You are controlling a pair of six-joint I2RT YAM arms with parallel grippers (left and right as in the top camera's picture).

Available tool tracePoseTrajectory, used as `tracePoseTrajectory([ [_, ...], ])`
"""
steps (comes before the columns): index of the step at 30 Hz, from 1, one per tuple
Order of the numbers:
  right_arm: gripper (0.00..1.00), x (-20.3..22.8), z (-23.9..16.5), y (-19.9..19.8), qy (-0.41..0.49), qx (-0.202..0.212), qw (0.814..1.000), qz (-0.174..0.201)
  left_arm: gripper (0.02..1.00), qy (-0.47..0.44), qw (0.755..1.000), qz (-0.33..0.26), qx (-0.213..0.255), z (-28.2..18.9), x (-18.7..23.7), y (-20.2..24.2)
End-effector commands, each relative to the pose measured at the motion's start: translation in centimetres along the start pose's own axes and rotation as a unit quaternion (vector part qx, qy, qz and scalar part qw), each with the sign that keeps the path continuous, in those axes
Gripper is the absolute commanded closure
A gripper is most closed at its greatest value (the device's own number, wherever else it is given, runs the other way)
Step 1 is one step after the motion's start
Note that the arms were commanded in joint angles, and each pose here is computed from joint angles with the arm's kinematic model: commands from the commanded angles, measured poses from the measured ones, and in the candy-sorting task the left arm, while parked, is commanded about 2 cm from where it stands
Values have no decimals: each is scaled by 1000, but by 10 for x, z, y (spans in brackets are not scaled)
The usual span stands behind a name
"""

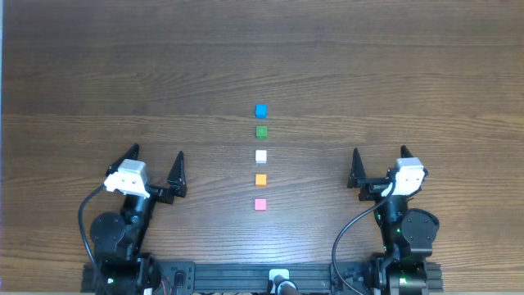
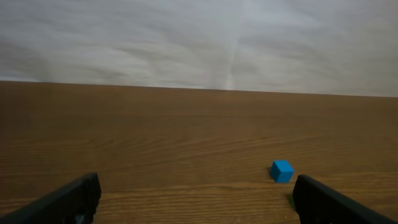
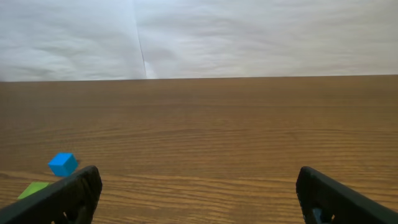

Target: Stack Cubes

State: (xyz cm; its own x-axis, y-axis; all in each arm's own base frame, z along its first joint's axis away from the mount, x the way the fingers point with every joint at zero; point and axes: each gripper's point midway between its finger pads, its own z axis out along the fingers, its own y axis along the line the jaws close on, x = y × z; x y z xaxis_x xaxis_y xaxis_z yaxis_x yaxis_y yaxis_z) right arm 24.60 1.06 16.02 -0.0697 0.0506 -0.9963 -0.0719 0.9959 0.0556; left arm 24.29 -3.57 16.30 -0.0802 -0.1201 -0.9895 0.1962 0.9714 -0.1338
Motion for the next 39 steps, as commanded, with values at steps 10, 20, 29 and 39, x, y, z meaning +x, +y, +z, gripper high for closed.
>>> tracePoseTrajectory([
  [10, 7, 2, 0, 2, 0, -6, 1000, 1, 20, 1, 1000, 4, 3, 0, 2, -1],
  [20, 7, 2, 0, 2, 0, -6, 1000, 1, 20, -9, 997, -75, 6, -1, -5, -2],
  [29, 7, 2, 0, 2, 0, -6, 1000, 1, 23, 53, 963, -142, 222, -20, -94, -99],
  [39, 9, 2, 0, 2, 0, -6, 1000, 1, 84, 341, 895, -214, 194, -10, -94, -151],
])
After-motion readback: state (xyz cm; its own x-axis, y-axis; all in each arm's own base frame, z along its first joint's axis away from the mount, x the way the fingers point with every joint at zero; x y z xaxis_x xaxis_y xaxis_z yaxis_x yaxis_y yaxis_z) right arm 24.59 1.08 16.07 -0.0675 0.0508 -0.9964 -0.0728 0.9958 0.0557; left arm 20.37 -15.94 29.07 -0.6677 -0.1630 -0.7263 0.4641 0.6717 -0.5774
